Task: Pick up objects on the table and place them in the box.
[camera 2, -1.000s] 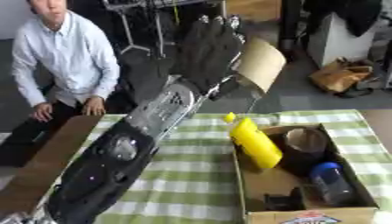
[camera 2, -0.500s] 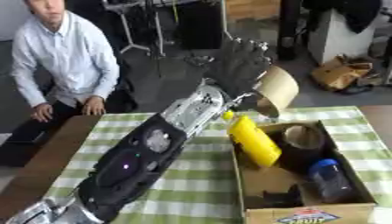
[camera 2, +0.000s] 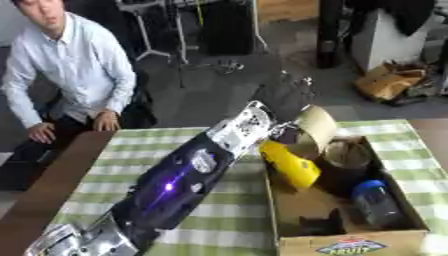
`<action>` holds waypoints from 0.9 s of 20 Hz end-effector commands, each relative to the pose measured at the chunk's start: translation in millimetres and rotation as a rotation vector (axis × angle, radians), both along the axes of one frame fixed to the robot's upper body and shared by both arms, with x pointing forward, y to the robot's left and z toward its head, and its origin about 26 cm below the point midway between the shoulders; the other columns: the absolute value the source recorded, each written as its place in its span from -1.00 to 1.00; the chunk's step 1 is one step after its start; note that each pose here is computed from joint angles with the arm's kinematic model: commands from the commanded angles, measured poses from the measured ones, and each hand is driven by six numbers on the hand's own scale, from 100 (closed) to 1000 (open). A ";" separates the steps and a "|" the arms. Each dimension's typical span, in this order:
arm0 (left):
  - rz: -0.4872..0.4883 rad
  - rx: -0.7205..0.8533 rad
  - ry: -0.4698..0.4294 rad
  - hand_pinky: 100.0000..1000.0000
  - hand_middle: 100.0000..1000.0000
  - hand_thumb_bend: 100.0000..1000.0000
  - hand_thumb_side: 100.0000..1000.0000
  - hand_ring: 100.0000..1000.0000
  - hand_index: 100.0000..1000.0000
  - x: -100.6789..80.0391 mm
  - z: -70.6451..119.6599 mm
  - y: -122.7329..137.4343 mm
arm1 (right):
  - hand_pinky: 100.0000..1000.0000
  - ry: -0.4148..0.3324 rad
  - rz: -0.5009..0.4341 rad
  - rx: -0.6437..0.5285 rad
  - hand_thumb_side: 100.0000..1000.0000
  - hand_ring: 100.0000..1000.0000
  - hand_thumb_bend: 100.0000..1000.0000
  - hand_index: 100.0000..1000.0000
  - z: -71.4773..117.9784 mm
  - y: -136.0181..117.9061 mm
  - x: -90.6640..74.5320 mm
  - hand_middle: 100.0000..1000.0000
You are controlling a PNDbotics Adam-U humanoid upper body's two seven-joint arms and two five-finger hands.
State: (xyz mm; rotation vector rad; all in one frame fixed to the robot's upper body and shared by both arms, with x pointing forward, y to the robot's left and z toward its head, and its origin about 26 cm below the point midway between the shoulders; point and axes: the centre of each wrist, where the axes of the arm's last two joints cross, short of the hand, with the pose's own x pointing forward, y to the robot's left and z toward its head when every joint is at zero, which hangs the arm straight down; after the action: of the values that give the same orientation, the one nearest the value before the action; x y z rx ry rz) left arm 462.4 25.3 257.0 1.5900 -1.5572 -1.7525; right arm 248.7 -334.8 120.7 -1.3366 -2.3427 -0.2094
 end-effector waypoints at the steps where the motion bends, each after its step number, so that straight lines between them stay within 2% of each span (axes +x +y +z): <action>1: 0.027 0.023 0.102 0.09 -0.01 -0.73 0.84 0.28 0.56 5.4 9.5 -0.6 | 0.86 -0.023 0.018 -0.022 1.00 1.00 -0.98 0.70 7.6 -1.6 0.8 0.82; 2: 0.038 0.038 0.154 0.11 0.03 -0.70 0.86 0.32 0.60 6.3 9.8 -1.0 | 0.86 -0.022 0.018 -0.022 1.00 1.00 -0.98 0.70 7.4 -1.5 0.8 0.82; 3: 0.049 0.056 0.205 0.32 0.37 -0.59 0.99 0.57 0.84 6.8 9.7 -1.9 | 0.86 -0.020 0.019 -0.022 1.00 1.00 -0.98 0.70 7.4 -1.3 0.8 0.82; 4: 0.056 0.070 0.243 0.32 0.37 -0.59 0.99 0.57 0.84 6.6 11.3 -2.9 | 0.86 -0.019 0.020 -0.021 1.00 1.00 -0.98 0.70 7.4 -1.2 0.9 0.82; 5: 0.069 0.092 0.283 0.67 0.77 -0.49 1.00 0.92 1.00 6.4 12.5 -4.3 | 0.86 -0.018 0.022 -0.021 1.00 1.00 -0.98 0.70 7.5 -0.8 1.1 0.82; 6: 0.081 0.112 0.315 0.70 0.80 -0.49 1.00 0.94 1.00 5.9 14.8 -5.8 | 0.86 -0.017 0.023 -0.021 1.00 1.00 -0.98 0.70 7.7 -0.6 1.3 0.82; 7: 0.094 0.126 0.338 0.90 1.00 -0.47 1.00 1.00 1.00 5.2 17.5 -7.1 | 0.86 -0.016 0.025 -0.021 1.00 1.00 -0.98 0.70 7.8 -0.5 1.4 0.82; 8: 0.105 0.135 0.354 0.90 1.00 -0.47 1.00 1.00 1.00 4.3 20.2 -8.3 | 0.86 -0.015 0.026 -0.021 1.00 1.00 -0.98 0.70 7.8 -0.4 1.5 0.82; 9: 0.120 0.144 0.372 1.00 1.00 -0.38 1.00 1.00 1.00 3.9 21.6 -9.0 | 0.86 -0.014 0.027 -0.022 1.00 1.00 -0.98 0.70 7.8 -0.2 1.5 0.82; 13: 0.191 0.172 0.469 1.00 1.00 -0.23 1.00 1.00 1.00 4.5 23.7 -12.5 | 0.86 -0.013 0.030 -0.023 1.00 1.00 -0.98 0.70 7.6 0.0 1.5 0.82; 18: 0.244 0.157 0.561 1.00 1.00 -0.31 1.00 1.00 1.00 5.6 27.0 -16.6 | 0.86 -0.011 0.038 -0.024 1.00 1.00 -0.99 0.70 8.0 1.0 2.1 0.82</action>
State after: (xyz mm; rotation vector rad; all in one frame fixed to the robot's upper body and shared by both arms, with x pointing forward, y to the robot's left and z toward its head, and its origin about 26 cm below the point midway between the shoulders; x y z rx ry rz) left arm 468.9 9.7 266.4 1.1235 -0.9328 -2.0091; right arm 250.5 -331.6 121.5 -1.3071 -2.3533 -0.1995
